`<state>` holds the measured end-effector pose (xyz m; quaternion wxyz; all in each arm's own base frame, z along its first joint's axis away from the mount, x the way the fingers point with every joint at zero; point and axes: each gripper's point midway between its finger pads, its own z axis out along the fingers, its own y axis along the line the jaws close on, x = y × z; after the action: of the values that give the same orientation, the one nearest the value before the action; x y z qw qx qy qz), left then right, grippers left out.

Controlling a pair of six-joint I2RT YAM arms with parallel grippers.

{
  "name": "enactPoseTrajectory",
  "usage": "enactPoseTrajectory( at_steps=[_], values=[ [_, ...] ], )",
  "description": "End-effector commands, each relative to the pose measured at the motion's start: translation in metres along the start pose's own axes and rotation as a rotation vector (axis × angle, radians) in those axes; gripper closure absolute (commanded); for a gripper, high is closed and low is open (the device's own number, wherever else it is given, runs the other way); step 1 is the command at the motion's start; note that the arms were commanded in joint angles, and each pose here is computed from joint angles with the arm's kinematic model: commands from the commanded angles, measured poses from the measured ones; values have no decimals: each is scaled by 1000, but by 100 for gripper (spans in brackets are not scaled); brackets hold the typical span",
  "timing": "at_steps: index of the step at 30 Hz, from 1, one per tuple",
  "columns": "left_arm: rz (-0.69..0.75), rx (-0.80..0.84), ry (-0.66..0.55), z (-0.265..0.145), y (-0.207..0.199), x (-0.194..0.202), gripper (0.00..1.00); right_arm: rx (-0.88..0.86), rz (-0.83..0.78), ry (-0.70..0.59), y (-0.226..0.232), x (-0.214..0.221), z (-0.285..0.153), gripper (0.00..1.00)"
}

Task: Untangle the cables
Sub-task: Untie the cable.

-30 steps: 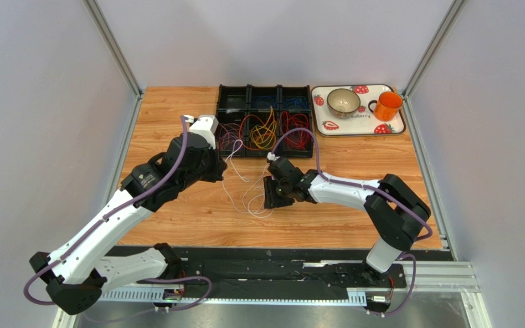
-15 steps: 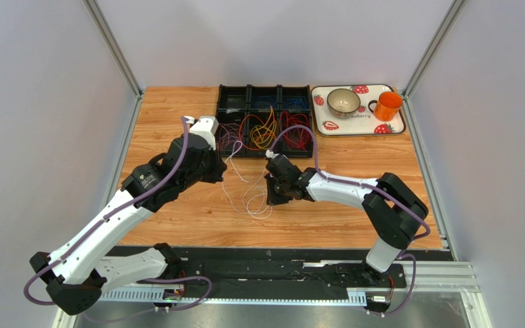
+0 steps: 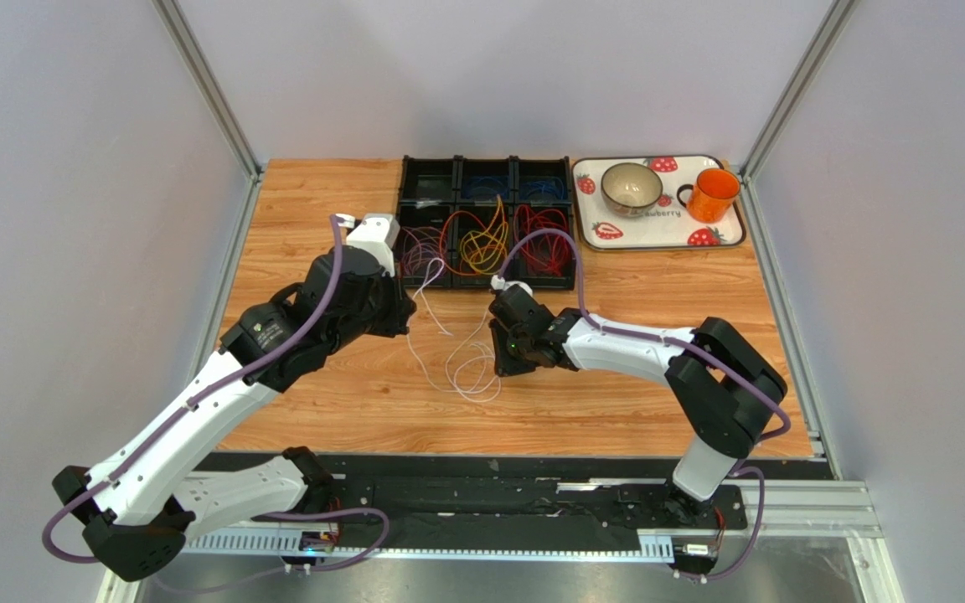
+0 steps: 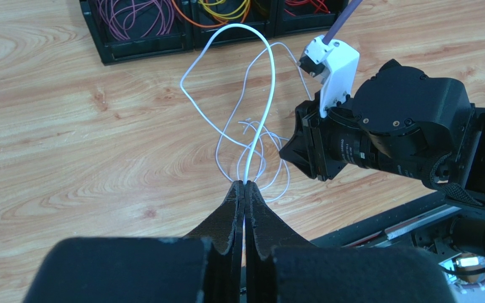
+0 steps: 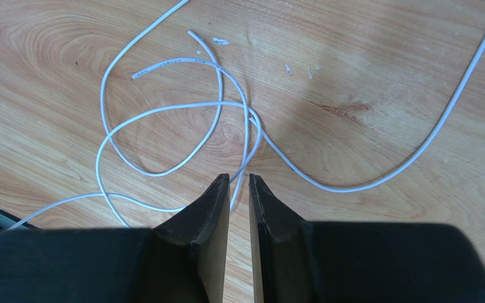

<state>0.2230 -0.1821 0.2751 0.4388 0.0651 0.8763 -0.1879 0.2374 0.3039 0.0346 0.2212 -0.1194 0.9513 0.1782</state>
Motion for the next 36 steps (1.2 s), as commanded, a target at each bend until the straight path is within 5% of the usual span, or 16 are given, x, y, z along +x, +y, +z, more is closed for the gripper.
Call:
enactPoseTrajectory(
  at_steps=[1, 20, 23, 27, 36],
  values=[
    [-12, 16, -32, -4, -1, -7, 100, 7, -20, -68, 6, -22, -6, 78],
    [-15, 20, -30, -4, -2, -7, 100, 20, -29, -40, 4, -18, 11, 76],
    [-15, 19, -29, -4, -2, -6, 100, 21, -27, -37, 4, -17, 14, 80],
    [-13, 18, -29, -5, -2, -7, 100, 31, -30, -54, 3, -21, 13, 100],
    [11, -38, -53, -28, 15, -12, 100, 52, -59, -192, 4, -69, -49, 100]
  ],
)
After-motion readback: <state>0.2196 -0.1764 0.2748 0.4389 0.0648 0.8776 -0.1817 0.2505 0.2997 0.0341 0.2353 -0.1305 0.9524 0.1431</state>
